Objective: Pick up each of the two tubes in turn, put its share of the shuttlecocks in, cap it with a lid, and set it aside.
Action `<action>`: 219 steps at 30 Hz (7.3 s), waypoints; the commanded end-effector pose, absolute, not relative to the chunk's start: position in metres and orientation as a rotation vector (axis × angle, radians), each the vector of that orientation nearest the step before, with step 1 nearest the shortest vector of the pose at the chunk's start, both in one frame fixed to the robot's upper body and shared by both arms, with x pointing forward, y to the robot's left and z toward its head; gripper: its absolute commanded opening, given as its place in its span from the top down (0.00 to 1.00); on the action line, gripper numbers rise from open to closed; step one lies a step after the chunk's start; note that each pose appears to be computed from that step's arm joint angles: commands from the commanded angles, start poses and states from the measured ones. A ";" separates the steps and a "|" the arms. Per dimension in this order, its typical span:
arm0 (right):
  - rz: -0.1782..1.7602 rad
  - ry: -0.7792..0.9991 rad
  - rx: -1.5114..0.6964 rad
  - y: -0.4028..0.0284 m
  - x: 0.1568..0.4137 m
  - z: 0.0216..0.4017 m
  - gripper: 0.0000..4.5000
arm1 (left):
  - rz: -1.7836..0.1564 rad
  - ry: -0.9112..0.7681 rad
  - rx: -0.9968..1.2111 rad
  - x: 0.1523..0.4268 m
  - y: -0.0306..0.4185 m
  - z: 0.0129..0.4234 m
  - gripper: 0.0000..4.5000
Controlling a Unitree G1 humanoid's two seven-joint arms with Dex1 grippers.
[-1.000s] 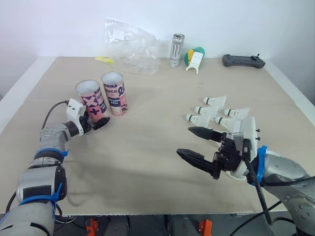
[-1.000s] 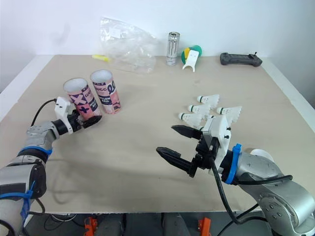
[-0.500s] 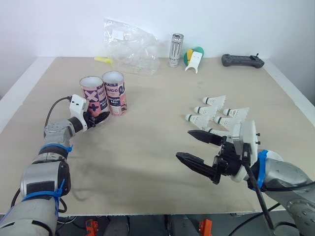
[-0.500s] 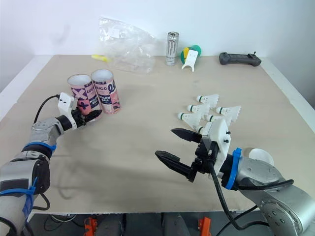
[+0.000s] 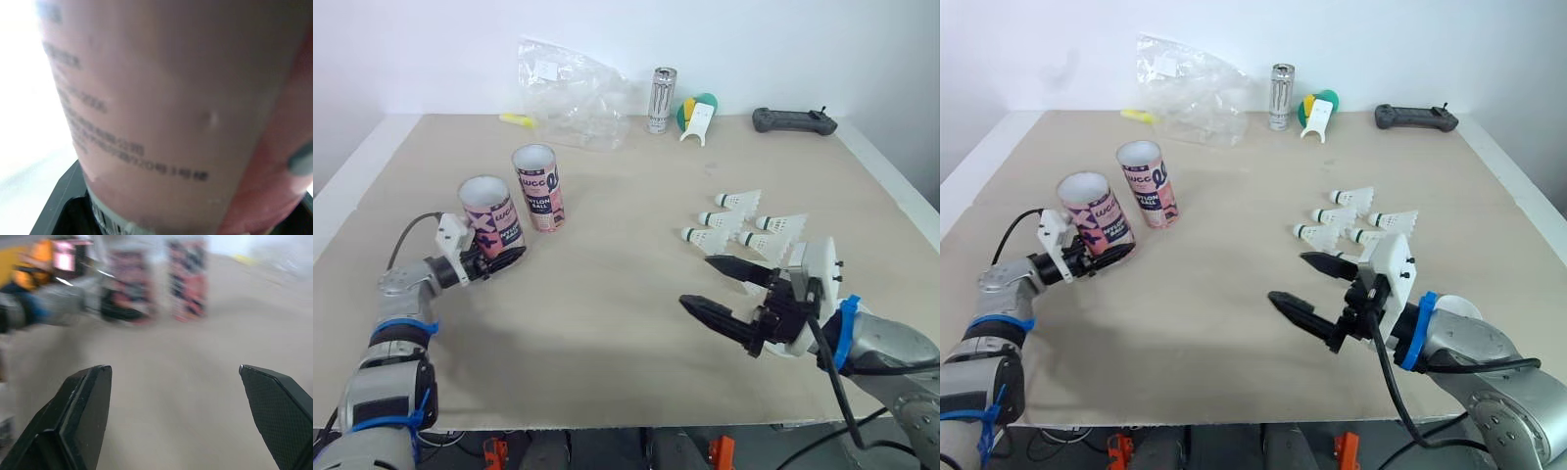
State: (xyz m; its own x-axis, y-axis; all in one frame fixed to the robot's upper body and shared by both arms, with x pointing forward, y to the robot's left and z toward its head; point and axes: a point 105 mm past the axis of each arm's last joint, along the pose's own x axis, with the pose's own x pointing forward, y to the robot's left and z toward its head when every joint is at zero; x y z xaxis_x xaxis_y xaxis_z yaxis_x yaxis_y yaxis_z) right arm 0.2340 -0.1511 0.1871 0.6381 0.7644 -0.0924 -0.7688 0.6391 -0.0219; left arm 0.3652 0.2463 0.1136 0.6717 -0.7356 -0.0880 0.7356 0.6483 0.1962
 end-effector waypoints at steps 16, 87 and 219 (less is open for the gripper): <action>0.671 0.136 -0.094 -0.214 0.216 0.169 0.00 | -1.452 0.506 0.737 0.304 0.222 0.117 0.37; 1.363 -0.134 -0.607 -0.042 0.268 0.222 0.99 | -1.669 0.646 0.662 0.291 0.185 0.078 0.37; 1.252 -0.081 -0.808 -0.083 0.248 0.222 0.99 | -1.685 0.631 0.590 0.276 0.163 0.097 0.37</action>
State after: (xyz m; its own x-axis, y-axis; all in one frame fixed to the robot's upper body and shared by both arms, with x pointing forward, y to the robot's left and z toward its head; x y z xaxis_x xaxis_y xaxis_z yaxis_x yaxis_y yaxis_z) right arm 0.2757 -0.1006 0.2225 0.5049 0.8050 -0.3114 -0.7824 0.2745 -0.5590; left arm 0.2862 0.1695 0.1180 -0.1158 -0.7222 -0.6820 0.9899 -0.1404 -0.0194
